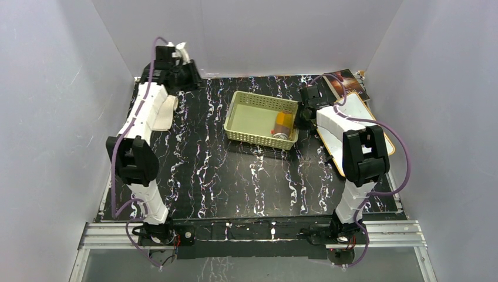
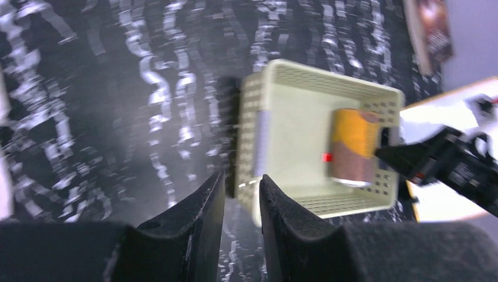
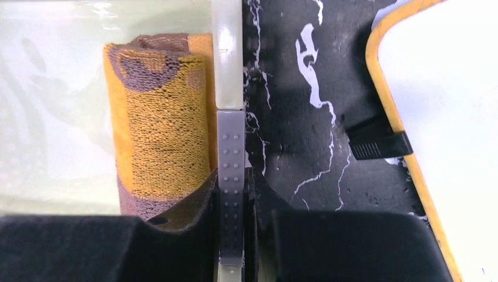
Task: Roll the towels
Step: Move the bin to the center of the board.
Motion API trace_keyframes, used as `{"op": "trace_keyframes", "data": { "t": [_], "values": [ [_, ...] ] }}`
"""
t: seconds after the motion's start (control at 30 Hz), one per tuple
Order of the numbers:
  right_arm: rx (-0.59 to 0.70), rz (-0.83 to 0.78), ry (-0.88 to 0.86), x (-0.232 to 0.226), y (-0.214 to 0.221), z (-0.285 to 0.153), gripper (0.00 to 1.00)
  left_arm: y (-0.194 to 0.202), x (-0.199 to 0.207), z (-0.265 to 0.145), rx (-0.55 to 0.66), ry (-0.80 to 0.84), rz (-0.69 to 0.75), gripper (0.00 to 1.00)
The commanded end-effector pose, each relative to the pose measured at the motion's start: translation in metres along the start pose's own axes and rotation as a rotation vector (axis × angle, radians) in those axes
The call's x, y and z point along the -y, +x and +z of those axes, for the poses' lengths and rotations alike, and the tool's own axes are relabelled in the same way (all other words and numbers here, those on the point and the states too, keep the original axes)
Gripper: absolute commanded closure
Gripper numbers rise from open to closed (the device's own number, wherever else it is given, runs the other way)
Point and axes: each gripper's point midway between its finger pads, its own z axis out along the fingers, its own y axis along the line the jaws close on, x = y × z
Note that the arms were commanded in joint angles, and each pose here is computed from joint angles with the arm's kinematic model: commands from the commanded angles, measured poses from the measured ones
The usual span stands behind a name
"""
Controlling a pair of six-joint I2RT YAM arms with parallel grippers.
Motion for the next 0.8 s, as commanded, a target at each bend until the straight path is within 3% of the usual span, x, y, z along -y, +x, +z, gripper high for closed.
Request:
{"op": "trace_keyframes", "data": {
  "t": [0.0, 0.2, 0.3, 0.63, 0.67, 0.77],
  "values": [
    [0.070, 0.068, 0.024, -0.003, -0.036, 0.004, 1.00, 0.009, -0.072, -0.018, -0.037, -0.111, -0.086, 0.72],
    [0.115, 0.010, 0.067, -0.002, -0.085, 0.015, 1.00, 0.005, -0.136, -0.033, -0.026, -0.226, -0.128, 0.68],
    [0.124, -0.010, 0.091, 0.008, -0.111, 0.026, 1.00, 0.003, -0.163, -0.032, -0.015, -0.258, -0.148, 0.59],
    [0.141, -0.114, 0.069, 0.050, -0.172, 0.060, 1.00, 0.009, -0.227, 0.007, -0.095, -0.362, -0.098, 0.45],
    [0.149, -0.118, 0.056, 0.050, -0.176, 0.060, 0.93, 0.009, -0.230, 0.012, -0.095, -0.362, -0.097, 0.44],
    [0.186, -0.125, 0.006, 0.040, -0.188, 0.055, 0.56, 0.014, -0.242, 0.029, -0.109, -0.368, -0.117, 0.42]
  ]
}}
